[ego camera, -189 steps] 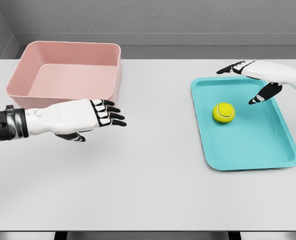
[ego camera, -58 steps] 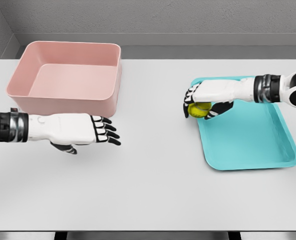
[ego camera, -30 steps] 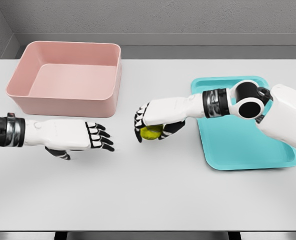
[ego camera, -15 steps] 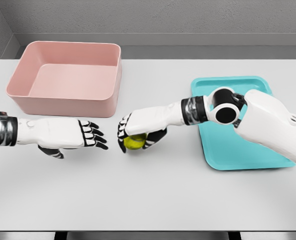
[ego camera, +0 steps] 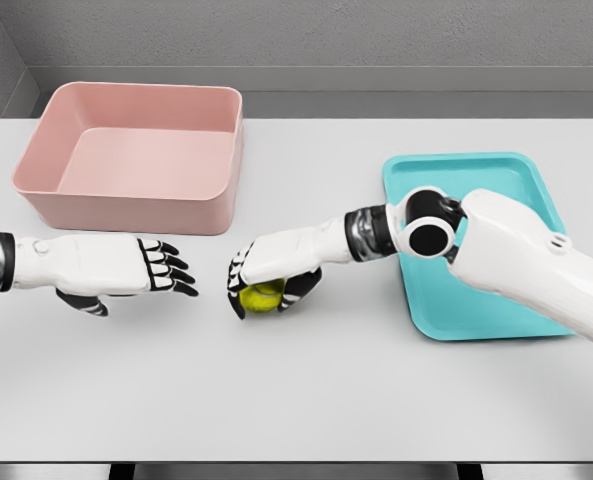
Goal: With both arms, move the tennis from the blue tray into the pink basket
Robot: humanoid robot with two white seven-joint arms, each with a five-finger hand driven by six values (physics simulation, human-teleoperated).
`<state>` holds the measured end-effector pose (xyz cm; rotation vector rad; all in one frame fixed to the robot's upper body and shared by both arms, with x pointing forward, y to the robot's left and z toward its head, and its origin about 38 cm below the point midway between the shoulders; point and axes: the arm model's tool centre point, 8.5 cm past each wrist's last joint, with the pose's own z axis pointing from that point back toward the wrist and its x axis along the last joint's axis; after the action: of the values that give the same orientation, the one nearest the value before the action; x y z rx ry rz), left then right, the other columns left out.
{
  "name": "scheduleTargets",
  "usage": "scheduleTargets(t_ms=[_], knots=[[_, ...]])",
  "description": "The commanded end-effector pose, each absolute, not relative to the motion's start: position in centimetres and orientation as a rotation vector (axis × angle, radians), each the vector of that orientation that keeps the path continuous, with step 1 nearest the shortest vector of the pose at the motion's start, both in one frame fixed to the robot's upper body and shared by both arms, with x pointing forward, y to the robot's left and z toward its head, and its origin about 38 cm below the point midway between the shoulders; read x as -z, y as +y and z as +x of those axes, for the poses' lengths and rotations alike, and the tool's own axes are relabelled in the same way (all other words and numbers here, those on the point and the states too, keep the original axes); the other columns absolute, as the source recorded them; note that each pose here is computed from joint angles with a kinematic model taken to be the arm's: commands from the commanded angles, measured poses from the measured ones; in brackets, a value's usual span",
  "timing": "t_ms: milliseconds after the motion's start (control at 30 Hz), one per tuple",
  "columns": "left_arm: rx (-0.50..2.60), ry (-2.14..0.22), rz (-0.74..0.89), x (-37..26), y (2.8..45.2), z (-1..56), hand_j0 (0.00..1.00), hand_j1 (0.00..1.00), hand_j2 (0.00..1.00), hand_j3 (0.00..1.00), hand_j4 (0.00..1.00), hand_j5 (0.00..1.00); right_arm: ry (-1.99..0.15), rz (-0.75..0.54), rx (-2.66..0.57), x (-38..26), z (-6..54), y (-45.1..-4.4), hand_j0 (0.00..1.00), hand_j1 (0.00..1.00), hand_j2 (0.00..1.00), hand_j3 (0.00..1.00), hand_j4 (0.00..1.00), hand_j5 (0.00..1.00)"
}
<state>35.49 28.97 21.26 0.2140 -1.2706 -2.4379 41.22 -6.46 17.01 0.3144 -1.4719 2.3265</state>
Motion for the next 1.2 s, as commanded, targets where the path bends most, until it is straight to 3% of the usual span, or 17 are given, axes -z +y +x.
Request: scheduleTargets(t_ms=[0,400,433,467,500,533,833,1167], knots=[[2.433,-1.272,0.214,-21.3,29.0,35.5,1.00,1.00,1.00,1.00,1.00,1.00,-1.471,0.324,-2.319,-16.9,41.2,-6.2,0.48,0.48,0.48,0.48,0.48,0.48],[2.430,-1.216,0.245,-21.7,30.8,35.2,1.00,1.00,1.00,1.00,1.00,1.00,-1.446,0.333,-2.329,-16.2,41.3,-5.7,0.52,0.52,0.52,0.52,0.52,0.52],[2.430,-1.217,0.242,-21.6,30.8,35.2,1.00,1.00,1.00,1.00,1.00,1.00,-1.446,0.331,-2.326,-16.2,41.4,-5.8,0.59,0.59,0.59,0.59,0.59,0.59],[2.430,-1.217,0.242,-21.6,30.8,35.2,1.00,1.00,1.00,1.00,1.00,1.00,-1.450,0.329,-2.319,-16.2,41.4,-5.7,0.74,0.74,0.74,0.74,0.74,0.74],[2.430,-1.216,0.245,-21.7,30.8,35.2,1.00,1.00,1.00,1.00,1.00,1.00,-1.442,0.314,-2.305,-16.2,41.6,-5.8,0.98,0.98,0.98,0.98,0.98,0.98],[2.430,-1.216,0.247,-21.8,30.8,35.3,1.00,1.00,1.00,1.00,1.00,1.00,-1.442,0.315,-2.303,-16.2,41.6,-5.7,1.00,1.00,1.00,1.00,1.00,1.00],[2.428,-1.218,0.245,-21.8,30.8,35.3,1.00,1.00,1.00,1.00,1.00,1.00,-1.491,0.302,-2.327,-17.9,41.8,-6.0,1.00,1.00,1.00,1.00,1.00,1.00],[2.414,-1.273,0.262,-22.4,30.2,35.6,1.00,1.00,1.00,1.00,1.00,1.00,-1.546,0.135,-2.332,-22.3,43.4,-14.1,1.00,1.00,1.00,1.00,1.00,1.00]])
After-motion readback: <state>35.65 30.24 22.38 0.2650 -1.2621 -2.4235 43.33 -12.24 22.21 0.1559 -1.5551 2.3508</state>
